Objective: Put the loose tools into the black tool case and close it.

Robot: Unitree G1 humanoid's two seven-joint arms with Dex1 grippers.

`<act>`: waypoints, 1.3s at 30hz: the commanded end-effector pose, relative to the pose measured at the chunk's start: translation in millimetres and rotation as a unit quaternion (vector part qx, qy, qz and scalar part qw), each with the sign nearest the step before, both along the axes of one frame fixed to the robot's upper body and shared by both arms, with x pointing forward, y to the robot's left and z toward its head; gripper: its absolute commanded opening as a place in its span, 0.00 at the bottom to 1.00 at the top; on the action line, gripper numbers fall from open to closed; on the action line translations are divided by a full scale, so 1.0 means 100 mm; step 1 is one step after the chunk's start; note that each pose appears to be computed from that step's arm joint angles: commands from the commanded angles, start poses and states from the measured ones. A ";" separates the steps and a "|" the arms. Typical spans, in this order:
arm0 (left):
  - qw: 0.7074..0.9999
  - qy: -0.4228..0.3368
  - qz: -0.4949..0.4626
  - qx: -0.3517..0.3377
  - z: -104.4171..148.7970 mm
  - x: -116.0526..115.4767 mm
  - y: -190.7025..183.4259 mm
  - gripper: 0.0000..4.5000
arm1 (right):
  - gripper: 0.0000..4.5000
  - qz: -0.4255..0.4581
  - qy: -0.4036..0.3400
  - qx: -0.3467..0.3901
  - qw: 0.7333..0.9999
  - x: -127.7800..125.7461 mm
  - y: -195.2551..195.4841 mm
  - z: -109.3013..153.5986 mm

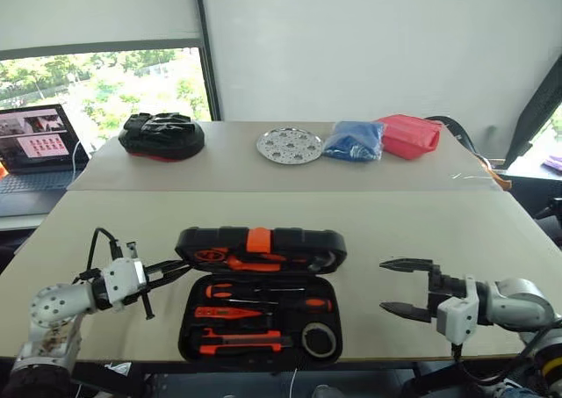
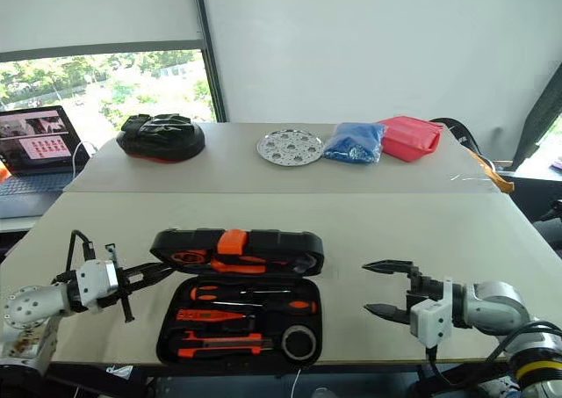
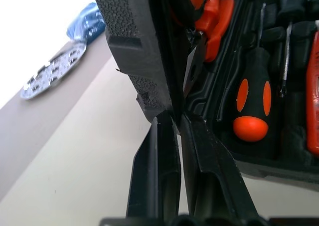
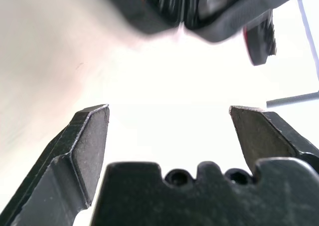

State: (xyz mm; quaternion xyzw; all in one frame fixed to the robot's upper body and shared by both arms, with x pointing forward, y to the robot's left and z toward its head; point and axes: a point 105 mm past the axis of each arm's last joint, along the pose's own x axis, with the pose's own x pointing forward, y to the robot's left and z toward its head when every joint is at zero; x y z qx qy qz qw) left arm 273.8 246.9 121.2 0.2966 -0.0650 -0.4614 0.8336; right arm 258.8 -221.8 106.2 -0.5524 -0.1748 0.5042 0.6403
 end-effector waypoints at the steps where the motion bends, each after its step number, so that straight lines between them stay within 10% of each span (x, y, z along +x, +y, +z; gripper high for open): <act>1: 1.000 0.003 0.003 0.004 -0.01 -0.02 0.05 0.00 | 0.99 -0.012 -0.015 0.024 1.000 0.01 -0.03 0.12; 7: 0.998 -0.017 -0.064 0.018 -0.02 -0.08 -0.23 0.00 | 0.99 -0.006 -0.023 0.023 0.999 0.02 0.02 0.10; 20: 0.999 0.022 -0.029 -0.002 -0.03 -0.21 -0.05 0.99 | 1.00 -0.014 -0.025 0.023 0.999 0.00 -0.03 0.09; 27: 0.988 0.147 0.053 -0.013 -0.06 -0.32 0.44 0.99 | 1.00 -0.011 0.039 0.046 0.998 -0.11 0.01 0.05; 32: 0.984 0.167 0.053 0.006 -0.07 -0.35 0.52 1.00 | 0.71 -0.010 0.191 0.076 0.979 -0.27 0.21 -0.03; 39: 0.981 0.187 -0.024 0.040 -0.25 -0.43 0.18 0.45 | 0.17 -0.003 0.278 0.083 0.957 -0.36 0.57 -0.10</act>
